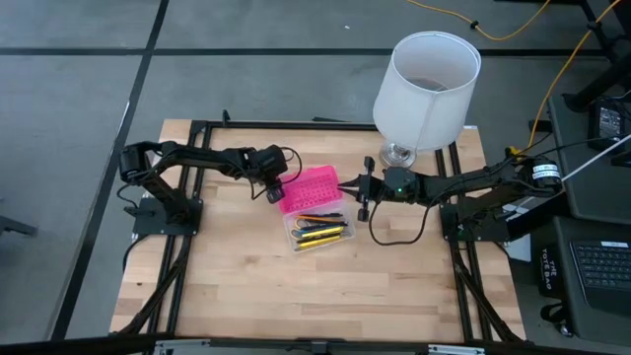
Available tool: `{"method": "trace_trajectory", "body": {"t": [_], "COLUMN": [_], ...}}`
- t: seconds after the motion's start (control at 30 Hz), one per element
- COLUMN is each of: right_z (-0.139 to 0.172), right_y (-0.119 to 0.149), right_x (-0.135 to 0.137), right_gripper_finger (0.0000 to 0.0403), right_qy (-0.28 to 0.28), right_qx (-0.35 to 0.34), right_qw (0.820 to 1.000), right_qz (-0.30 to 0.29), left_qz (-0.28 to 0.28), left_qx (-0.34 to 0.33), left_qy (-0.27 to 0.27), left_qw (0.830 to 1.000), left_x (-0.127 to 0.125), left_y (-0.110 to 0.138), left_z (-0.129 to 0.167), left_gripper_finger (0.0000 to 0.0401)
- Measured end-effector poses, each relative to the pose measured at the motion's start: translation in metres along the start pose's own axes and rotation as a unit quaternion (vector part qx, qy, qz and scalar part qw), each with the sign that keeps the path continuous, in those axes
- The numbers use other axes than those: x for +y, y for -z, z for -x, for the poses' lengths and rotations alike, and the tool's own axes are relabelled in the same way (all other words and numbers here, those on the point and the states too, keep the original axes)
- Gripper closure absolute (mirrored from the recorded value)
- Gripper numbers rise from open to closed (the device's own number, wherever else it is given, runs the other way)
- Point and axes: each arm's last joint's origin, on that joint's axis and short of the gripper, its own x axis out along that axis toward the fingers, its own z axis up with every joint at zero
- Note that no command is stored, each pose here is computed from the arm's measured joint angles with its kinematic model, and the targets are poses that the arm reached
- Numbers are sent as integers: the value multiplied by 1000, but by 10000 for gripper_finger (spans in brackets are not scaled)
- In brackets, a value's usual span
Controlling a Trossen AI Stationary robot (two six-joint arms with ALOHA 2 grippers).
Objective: Pick & place school supplies into a supply box
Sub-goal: Close the pink supply box
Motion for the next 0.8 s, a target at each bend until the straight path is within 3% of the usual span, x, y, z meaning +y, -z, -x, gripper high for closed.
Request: {"method": "trace_trajectory", "body": {"t": [0.2, 0.37, 0.57, 0.8], "right_z": [0, 0, 0, 0], "right_y": [0, 0, 0, 0], "right_x": [0, 0, 0, 0], "right_gripper_finger": [360, 360, 360, 360], "right_qy": [0, 0, 0, 0], "right_qx": [0, 0, 1, 1], "right_qw": [1000, 1000, 1000, 1000], "right_qz": [0, 0, 1, 1], "left_qz": [-59, -86, -92, -92], "left_qx": [-6, -34, -37, -37], "left_qy": [-31, -33, -11, -14], "left_qw": [998, 995, 995, 995], "left_x": [2, 1, 0, 0], "left_y": [-1, -7, -7, -7], "left_z": [0, 0, 0, 0], "left_gripper_finger": [264, 294, 330, 338]}}
